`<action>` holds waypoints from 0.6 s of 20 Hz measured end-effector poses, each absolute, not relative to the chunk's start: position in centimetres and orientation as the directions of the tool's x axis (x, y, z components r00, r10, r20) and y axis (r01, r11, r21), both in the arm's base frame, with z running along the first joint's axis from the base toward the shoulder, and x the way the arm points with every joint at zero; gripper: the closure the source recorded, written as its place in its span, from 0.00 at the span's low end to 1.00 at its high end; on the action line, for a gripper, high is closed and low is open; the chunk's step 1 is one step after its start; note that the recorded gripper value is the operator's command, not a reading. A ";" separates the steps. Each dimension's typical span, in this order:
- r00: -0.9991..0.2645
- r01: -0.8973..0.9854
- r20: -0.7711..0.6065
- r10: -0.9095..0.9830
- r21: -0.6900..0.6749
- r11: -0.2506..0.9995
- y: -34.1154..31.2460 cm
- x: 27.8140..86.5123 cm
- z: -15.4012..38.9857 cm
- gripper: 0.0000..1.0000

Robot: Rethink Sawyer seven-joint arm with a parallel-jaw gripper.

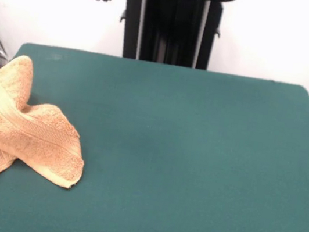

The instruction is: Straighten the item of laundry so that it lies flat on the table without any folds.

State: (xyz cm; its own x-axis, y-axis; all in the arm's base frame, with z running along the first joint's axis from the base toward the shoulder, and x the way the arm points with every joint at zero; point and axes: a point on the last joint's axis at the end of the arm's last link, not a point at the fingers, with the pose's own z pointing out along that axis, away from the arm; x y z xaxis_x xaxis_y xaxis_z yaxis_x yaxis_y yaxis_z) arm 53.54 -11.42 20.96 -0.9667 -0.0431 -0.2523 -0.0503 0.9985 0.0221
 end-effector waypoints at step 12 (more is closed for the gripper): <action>-0.979 0.061 -0.189 0.077 0.087 0.994 -10.4 50.1 21.4 1.00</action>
